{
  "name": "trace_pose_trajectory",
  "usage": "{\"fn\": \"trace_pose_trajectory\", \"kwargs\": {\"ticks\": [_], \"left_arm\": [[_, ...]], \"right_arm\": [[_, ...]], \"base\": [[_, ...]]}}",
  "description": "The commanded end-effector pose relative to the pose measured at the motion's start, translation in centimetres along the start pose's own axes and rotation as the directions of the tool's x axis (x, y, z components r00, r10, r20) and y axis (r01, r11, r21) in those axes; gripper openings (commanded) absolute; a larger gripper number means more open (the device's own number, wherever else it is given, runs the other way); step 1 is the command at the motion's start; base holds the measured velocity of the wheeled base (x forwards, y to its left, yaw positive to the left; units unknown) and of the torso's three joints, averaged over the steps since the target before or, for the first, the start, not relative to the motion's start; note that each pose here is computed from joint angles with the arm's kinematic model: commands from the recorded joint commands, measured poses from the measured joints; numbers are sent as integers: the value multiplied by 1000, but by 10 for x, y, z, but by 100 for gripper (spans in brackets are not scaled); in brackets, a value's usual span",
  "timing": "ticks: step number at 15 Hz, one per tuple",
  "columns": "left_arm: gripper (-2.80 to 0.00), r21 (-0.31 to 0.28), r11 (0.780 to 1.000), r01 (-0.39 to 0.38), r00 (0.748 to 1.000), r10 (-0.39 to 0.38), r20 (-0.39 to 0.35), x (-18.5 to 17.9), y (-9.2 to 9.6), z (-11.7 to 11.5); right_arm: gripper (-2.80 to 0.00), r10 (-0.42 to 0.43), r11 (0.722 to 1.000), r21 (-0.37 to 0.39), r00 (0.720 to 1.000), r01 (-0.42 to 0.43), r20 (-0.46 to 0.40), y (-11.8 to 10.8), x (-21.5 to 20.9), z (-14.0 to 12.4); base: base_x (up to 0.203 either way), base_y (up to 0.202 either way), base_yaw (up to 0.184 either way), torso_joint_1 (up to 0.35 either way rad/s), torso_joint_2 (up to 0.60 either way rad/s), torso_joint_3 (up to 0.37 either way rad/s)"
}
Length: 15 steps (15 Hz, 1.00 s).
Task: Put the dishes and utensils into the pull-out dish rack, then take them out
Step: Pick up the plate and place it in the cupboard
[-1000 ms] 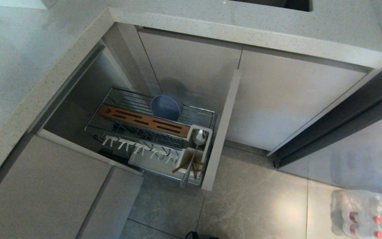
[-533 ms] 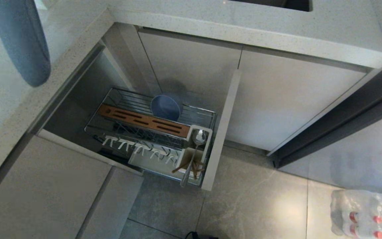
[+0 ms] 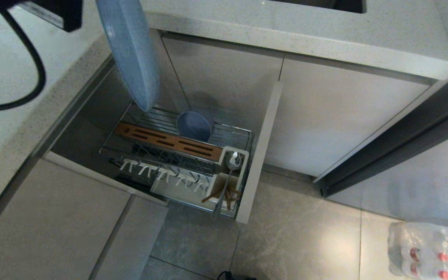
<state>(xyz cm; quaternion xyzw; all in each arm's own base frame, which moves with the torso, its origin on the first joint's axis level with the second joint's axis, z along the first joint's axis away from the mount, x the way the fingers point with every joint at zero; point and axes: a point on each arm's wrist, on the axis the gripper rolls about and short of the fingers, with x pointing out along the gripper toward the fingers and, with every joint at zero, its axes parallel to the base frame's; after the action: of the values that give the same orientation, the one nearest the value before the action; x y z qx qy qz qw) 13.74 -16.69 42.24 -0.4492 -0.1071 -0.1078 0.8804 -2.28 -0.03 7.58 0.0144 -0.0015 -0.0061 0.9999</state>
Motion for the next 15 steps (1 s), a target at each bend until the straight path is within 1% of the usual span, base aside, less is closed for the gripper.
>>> {"fn": "trace_pose_trajectory", "kwargs": {"ticks": [1, 2, 3, 5, 6, 8, 9, 11, 12, 13, 15], "left_arm": [[-280, 64, 993, -99, 995, 100, -8, 16, 6, -44], [-280, 82, 983, -164, 986, 163, 20, 20, 10, -56], [-280, 88, 973, -211, 977, 208, 41, 21, 14, -65], [-280, 65, 959, -276, 960, 272, 66, 19, 16, -81], [-280, 64, 950, -304, 951, 299, 78, 20, 20, -89], [-280, 76, 944, -320, 947, 316, 59, 18, 27, -106], [-280, 80, 944, -321, 947, 318, 48, 16, 29, -112], [-280, 112, 937, -331, 944, 329, 35, 12, 39, -121], [-280, 112, 937, -331, 944, 329, 35, 11, 43, -123], [-280, 90, 941, -326, 945, 323, 44, 11, 45, -123], [-280, 28, 949, -314, 947, 310, 87, 21, 52, -119]], "right_arm": [[-280, 0, 1000, 0, 1000, 0, -1, 0, 0, 0], [-280, 0, 1000, 0, 1000, 0, -1, 0, 0, 0], [-280, 0, 1000, 0, 1000, 0, -1, 0, 0, 0], [-280, 0, 1000, 0, 1000, 0, 0, 0, 0, 0], [-280, 0, 1000, 0, 1000, 0, -1, 0, 0, 0], [-280, 0, 1000, 0, 1000, 0, -1, 0, 0, 0], [-280, 0, 1000, 0, 1000, 0, -1, 0, 0, 0], [-280, 0, 1000, 0, 1000, 0, -1, 0, 0, 0], [-280, 0, 1000, 0, 1000, 0, -1, 0, 0, 0], [-280, 0, 1000, 0, 1000, 0, -1, 0, 0, 0], [-280, 0, 1000, 0, 1000, 0, -1, 0, 0, 0]], "base": [[0, 0, 0, 0, 0, 0], [0, 0, 0, 0, 0, 0], [0, 0, 0, 0, 0, 0], [0, 0, 0, 0, 0, 0], [0, 0, 0, 0, 0, 0], [0, 0, 0, 0, 0, 0], [0, 0, 0, 0, 0, 0], [0, 0, 0, 0, 0, 0], [0, 0, 0, 0, 0, 0], [0, 0, 0, 0, 0, 0], [0, 0, 0, 0, 0, 0]]}}
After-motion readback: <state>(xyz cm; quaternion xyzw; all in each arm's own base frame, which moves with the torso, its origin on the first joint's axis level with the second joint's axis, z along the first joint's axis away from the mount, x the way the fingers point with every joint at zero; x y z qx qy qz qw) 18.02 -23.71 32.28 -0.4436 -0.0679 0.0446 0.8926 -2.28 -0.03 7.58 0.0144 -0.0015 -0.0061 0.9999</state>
